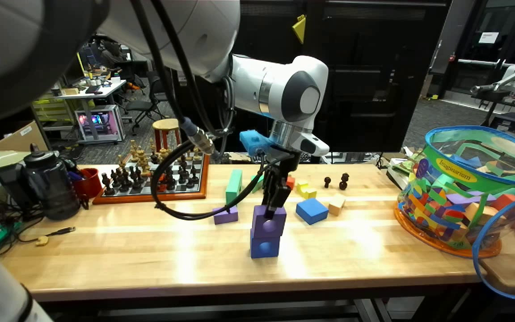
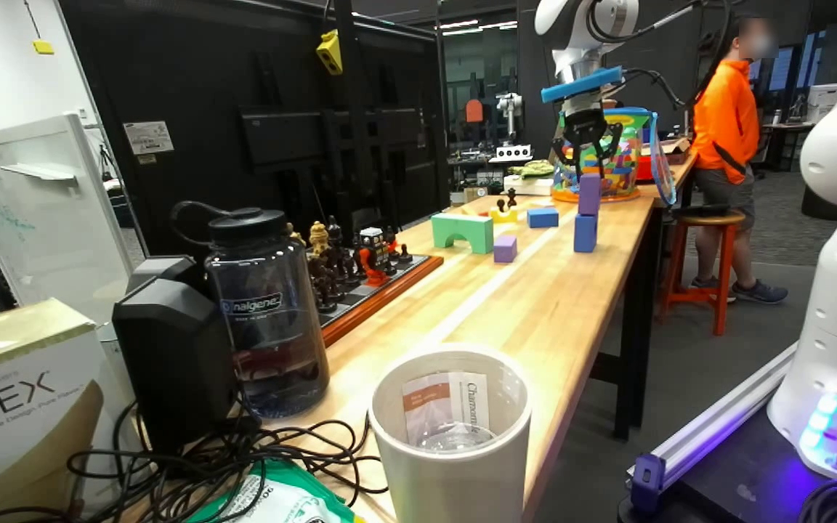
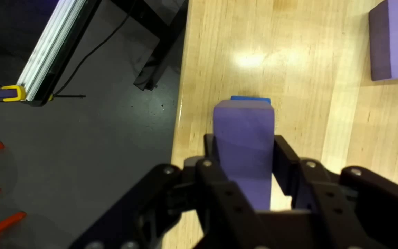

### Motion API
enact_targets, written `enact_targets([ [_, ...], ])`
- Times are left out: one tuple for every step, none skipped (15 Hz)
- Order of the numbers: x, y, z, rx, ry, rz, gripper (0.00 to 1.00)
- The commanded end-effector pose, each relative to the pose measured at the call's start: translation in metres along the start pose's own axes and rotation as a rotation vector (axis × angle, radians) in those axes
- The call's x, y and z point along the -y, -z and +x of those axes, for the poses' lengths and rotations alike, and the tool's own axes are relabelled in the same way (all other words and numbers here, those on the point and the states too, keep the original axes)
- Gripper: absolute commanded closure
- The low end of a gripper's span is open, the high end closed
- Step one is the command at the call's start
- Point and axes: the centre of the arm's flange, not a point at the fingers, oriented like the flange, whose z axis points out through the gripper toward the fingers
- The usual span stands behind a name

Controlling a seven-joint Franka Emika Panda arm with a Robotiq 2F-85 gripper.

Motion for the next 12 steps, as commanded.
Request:
enact_targets([
  [-0.001,0.004,-0.001,-0.020,0.022,-0.008,0.34],
  [-0.001,0.005,-0.002,-0.020,0.024,-0.005,0.33],
  [-0.002,0.005,-0.002,-0.020,0.026,-0.006,0.31],
  [-0.002,0.005,-0.002,-0.020,0.029,-0.004,0.27],
  [-0.003,0.006,-0.002,-0.020,0.032,-0.004,0.20],
  [-0.003,0.006,-0.003,-0.021,0.034,-0.003,0.15],
  [-0.004,0.006,-0.003,-0.022,0.035,-0.003,0.08],
  [-0.004,0.006,-0.004,-0.023,0.036,-0.002,0.02],
  [-0.005,0.007,-0.005,-0.025,0.037,-0.001,0.00],
  [-0.006,0.008,-0.006,-0.027,0.036,0.001,0.00],
  [-0.007,0.010,-0.009,-0.029,0.039,0.004,0.00],
  [-0.008,0.011,-0.012,-0.032,0.042,0.006,0.00],
])
